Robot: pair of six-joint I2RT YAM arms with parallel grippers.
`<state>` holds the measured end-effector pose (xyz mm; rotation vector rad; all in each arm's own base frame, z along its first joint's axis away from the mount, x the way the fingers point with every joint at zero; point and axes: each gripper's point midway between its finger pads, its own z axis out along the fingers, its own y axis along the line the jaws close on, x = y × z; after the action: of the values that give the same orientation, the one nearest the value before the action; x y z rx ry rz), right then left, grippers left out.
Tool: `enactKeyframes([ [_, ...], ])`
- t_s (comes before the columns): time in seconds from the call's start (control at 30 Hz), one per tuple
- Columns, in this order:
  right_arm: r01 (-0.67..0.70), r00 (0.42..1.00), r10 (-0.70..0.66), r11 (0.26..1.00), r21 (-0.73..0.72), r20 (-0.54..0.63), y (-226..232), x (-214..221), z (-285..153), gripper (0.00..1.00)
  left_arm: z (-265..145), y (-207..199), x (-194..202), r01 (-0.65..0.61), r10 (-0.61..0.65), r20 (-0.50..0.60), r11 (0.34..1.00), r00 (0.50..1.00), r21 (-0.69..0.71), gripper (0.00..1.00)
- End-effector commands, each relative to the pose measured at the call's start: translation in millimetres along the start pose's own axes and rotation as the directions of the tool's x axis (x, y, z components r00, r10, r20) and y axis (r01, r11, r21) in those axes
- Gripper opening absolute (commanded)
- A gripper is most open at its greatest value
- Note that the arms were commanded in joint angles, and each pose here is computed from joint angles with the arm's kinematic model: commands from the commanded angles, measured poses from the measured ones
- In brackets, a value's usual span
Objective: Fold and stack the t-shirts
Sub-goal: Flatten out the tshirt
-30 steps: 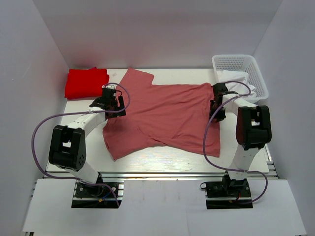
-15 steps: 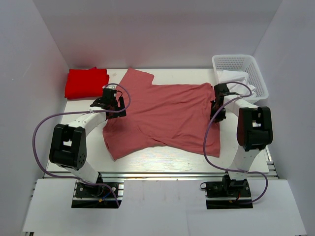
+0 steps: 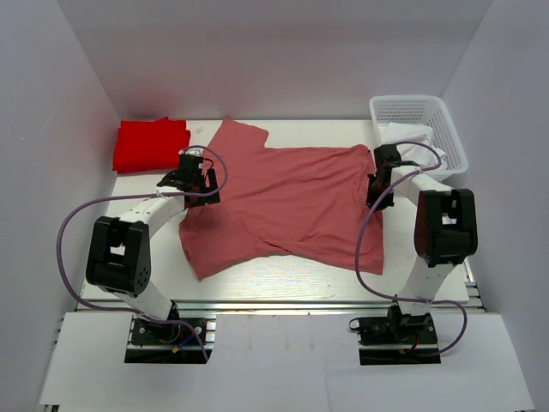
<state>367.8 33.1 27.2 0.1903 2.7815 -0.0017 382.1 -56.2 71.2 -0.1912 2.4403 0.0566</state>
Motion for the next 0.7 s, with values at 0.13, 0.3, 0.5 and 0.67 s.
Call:
enactKeyframes([
  [0.13,-0.175,0.984,0.154,0.939,0.295,0.092,-51,-3,-31,0.00,-3,-5,-16,0.001,-0.001,0.038,1.000,0.999,0.018,1.00],
  [0.3,-0.201,0.979,0.179,0.924,0.325,0.096,-60,12,-44,0.00,-1,-8,-16,0.000,-0.001,0.034,1.000,0.999,0.026,1.00],
  [0.5,-0.174,0.984,0.176,0.922,0.346,0.027,-60,16,-21,0.00,3,-11,-19,-0.001,0.000,0.030,0.999,1.000,0.034,1.00],
  [0.67,-0.225,0.973,0.227,0.863,0.452,0.051,-76,9,-26,0.27,2,-7,-19,-0.005,0.004,0.016,1.000,1.000,0.008,1.00],
])
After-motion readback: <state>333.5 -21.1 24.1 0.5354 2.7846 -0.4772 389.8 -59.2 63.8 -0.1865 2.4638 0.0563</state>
